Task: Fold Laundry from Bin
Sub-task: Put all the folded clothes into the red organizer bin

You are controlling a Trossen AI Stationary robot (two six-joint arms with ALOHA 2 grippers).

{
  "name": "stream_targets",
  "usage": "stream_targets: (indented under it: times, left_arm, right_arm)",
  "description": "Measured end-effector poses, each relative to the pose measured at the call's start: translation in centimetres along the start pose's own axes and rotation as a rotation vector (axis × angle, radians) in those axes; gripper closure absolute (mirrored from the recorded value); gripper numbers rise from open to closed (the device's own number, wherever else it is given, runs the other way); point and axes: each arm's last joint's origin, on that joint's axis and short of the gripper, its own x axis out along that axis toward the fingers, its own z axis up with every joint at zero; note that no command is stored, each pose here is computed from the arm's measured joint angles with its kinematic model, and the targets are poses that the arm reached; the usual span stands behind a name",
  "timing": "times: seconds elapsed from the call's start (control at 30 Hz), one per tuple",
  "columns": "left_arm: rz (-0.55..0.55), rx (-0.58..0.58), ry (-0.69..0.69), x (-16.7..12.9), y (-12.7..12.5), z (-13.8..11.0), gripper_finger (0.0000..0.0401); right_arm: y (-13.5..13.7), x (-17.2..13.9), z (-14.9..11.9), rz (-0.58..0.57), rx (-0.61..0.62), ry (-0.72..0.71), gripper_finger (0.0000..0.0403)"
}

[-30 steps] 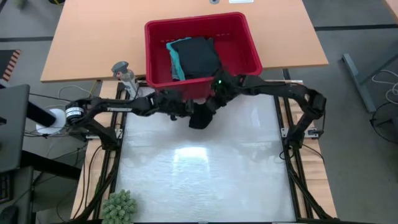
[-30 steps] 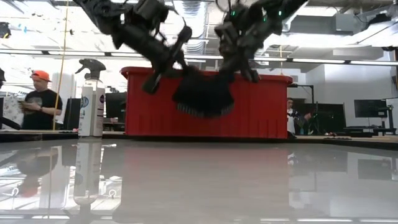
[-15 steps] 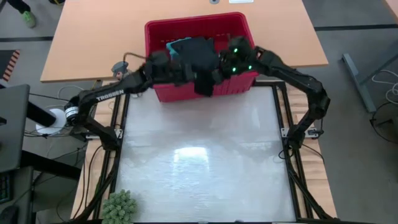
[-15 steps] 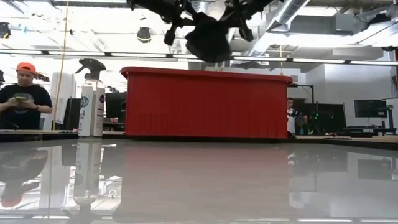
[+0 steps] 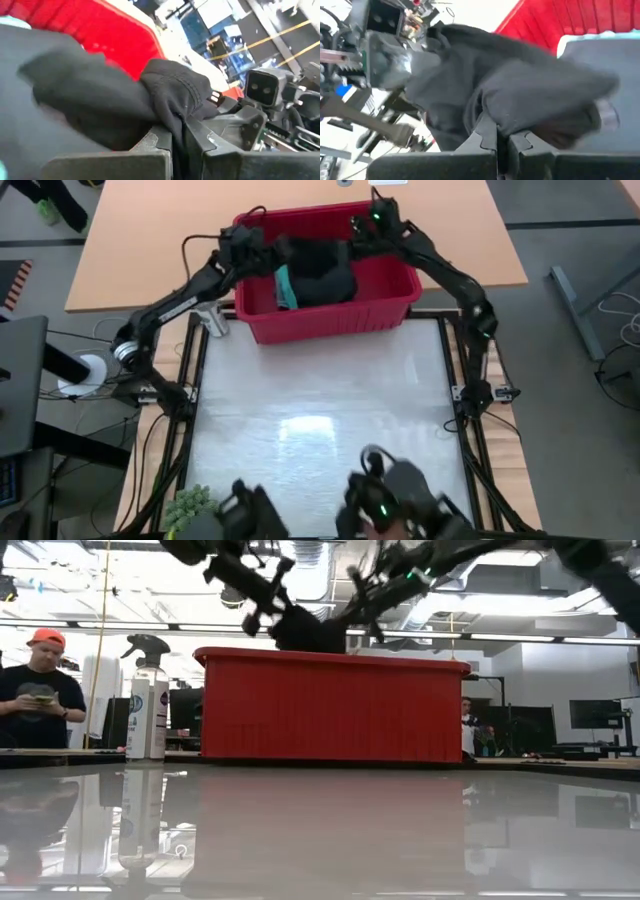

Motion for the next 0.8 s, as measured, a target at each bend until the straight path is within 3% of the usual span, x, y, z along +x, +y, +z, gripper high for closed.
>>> stream_targets:
  times: [0.2, 0.3, 0.5, 0.6, 0.8]
  left_arm:
    - [0.029, -0.04, -0.006, 5.2, 6.0, 0.9, 0.0401]
    - [0.084, -0.06, 0.011, 7.7, 10.3, 0.8, 0.0401]
    - [0.143, -0.203, 0.149, 11.2, 17.3, -0.8, 0.0399]
    - [0.168, -0.258, 0.202, 12.1, 19.1, -2.1, 0.0382]
    - [0.173, -0.224, 0.202, 12.5, 19.6, -2.4, 0.0304]
  right_arm:
    - [-5.3, 3.9, 2.5, 0.015, -0.004, -0.044, 0.0377]
    - [-8.6, 5.3, 2.1, 0.054, 0.053, -0.065, 0.0377]
    - [-14.1, 7.5, -0.4, -0.026, 0.157, 0.036, 0.0377]
    - [-15.9, 8.4, -1.6, -0.057, 0.209, 0.088, 0.0372]
    - [-18.0, 8.6, -2.8, -0.1, 0.276, 0.145, 0.0302]
